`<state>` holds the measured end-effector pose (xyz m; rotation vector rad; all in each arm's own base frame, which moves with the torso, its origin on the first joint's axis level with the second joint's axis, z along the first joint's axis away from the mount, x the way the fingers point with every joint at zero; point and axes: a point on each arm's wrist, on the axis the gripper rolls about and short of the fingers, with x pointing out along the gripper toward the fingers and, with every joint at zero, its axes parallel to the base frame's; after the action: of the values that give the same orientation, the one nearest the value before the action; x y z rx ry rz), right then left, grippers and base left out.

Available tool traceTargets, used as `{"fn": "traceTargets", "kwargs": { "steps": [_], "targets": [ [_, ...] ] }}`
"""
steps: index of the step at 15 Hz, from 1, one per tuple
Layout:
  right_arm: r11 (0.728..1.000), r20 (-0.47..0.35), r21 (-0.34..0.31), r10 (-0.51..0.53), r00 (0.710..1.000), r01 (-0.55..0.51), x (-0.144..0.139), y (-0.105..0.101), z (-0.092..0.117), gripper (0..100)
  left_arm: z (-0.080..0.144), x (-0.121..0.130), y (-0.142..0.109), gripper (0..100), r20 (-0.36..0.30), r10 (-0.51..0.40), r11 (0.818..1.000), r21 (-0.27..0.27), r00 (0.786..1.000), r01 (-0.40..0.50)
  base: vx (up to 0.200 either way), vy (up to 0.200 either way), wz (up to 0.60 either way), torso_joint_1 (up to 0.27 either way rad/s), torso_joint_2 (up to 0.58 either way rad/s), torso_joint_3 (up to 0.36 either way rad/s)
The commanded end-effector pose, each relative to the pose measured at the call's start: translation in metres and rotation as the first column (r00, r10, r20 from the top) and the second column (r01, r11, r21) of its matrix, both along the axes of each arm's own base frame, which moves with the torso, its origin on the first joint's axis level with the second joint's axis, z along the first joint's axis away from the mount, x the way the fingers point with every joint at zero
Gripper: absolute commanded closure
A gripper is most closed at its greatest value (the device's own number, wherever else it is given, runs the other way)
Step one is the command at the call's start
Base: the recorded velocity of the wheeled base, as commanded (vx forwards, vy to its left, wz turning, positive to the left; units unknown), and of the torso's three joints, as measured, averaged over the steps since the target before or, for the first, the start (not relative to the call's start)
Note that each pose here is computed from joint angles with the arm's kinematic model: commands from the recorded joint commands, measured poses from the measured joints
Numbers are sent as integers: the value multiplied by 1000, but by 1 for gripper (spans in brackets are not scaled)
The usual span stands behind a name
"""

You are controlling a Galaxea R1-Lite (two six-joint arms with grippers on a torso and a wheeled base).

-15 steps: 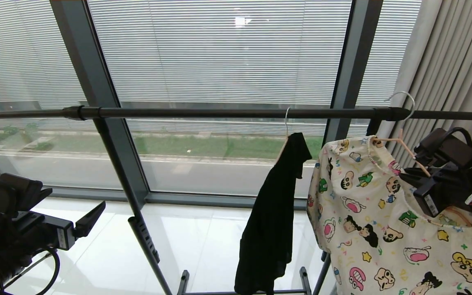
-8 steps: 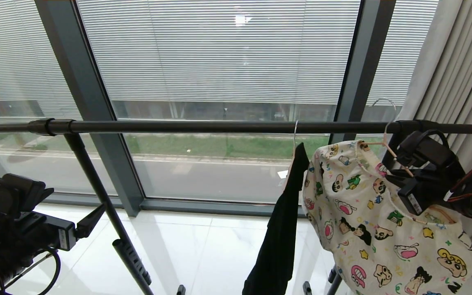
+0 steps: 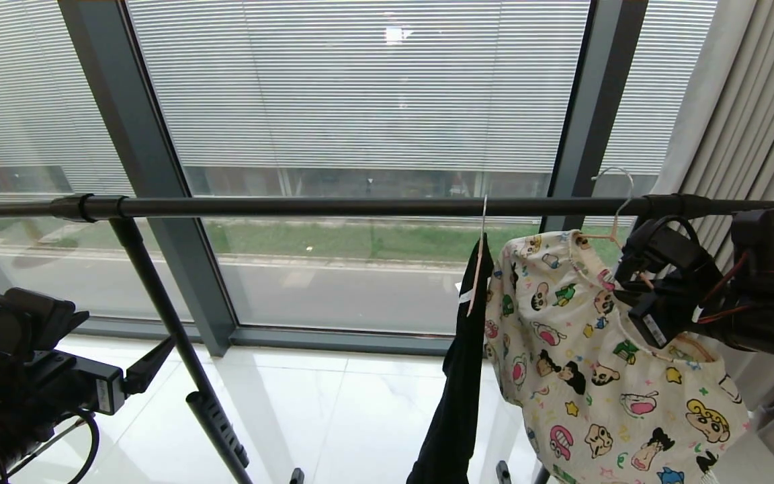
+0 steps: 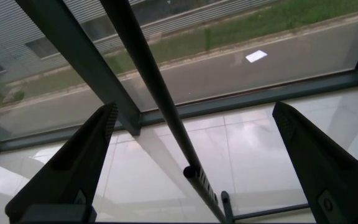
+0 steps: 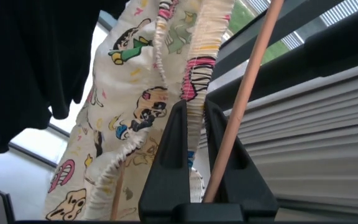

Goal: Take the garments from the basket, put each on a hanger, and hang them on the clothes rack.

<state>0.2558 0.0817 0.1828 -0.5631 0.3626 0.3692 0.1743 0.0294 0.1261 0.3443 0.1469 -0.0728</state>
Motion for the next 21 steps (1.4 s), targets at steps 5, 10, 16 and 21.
{"fn": "traceTargets", "kwargs": {
  "steps": [5,10,16,21],
  "targets": [
    [1000,-54,12,27,998,-27,4,13,-14,100,0,0,-1,0,0,-6,1000,0,1000,6,0,0,0,0,0,0],
    [999,-60,10,40,997,-39,4,17,-15,100,0,0,-1,0,1,-6,1000,1,1000,6,0,0,0,0,0,0],
    [997,-72,62,50,996,-46,-5,26,-12,0,-1,-1,-1,0,-3,-6,1000,0,1000,6,0,0,0,0,0,0],
    [981,-58,194,41,997,-29,-56,14,22,0,-1,-20,-5,0,7,-3,1000,-15,1000,3,0,0,0,0,0,0]
  ]
}}
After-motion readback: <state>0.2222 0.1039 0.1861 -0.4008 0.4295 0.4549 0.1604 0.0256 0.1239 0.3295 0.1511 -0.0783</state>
